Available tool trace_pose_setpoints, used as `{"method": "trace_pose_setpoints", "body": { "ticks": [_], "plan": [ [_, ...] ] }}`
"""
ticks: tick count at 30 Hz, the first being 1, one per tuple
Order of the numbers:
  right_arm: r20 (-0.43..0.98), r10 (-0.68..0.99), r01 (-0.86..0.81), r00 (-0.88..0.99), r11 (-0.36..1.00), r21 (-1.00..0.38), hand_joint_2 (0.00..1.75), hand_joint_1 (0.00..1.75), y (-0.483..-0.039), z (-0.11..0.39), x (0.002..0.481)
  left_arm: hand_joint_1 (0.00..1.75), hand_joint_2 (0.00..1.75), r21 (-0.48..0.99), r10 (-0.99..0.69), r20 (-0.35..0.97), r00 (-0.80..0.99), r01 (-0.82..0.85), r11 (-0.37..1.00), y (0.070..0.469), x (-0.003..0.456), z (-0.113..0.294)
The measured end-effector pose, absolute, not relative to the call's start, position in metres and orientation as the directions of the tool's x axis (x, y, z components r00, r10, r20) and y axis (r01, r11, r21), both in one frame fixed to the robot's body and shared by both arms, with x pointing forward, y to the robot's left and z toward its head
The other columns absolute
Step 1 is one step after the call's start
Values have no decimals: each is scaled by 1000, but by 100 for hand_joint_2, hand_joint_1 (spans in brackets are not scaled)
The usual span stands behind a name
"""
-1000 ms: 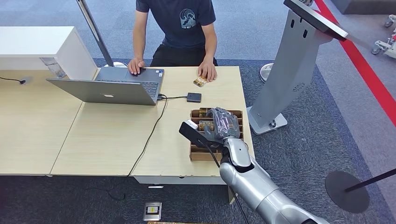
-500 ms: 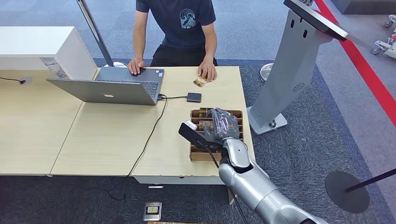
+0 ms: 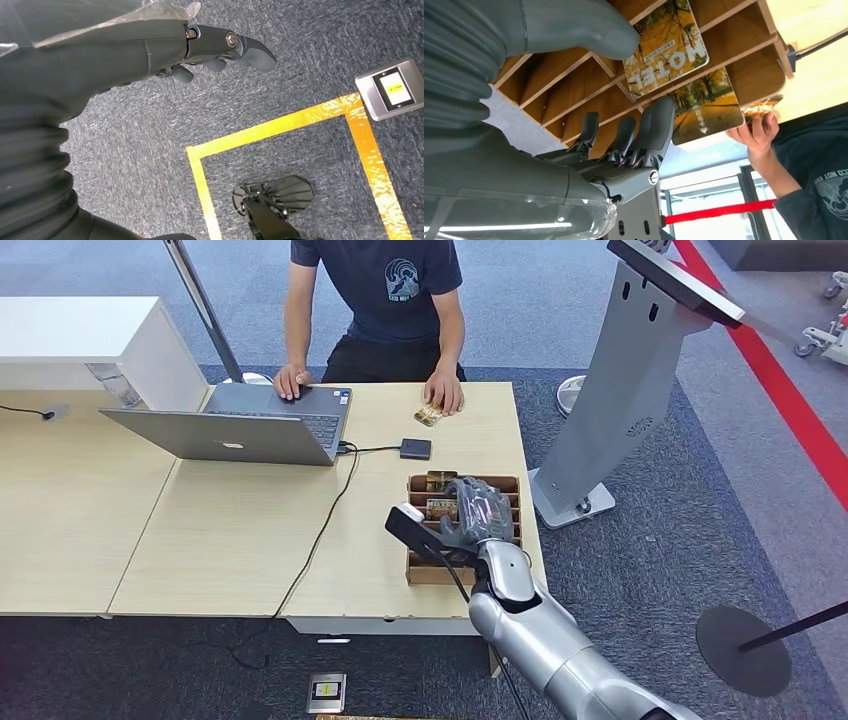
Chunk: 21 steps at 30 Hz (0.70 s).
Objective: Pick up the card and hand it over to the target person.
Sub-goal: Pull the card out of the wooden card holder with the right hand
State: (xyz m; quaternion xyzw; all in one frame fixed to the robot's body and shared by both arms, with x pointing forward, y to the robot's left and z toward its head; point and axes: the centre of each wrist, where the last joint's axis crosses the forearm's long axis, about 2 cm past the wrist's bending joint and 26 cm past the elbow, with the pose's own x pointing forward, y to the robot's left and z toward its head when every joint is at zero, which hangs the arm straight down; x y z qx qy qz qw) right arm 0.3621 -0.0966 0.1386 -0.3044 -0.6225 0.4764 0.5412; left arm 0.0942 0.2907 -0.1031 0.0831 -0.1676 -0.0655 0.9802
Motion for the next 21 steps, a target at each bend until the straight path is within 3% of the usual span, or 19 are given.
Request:
{"method": "trace_pose_setpoints", "body": {
  "ticks": [14,21],
  "plan": [
    [380,896,-149,-228,354,-923,175,82,-98,134,362,0,175,184,-150,306,940,96,978,289,90,-104],
    [378,896,-152,-234,350,-924,175,94,-97,134,362,0,175,182,-145,308,940,91,979,289,90,-104]
  ]
}}
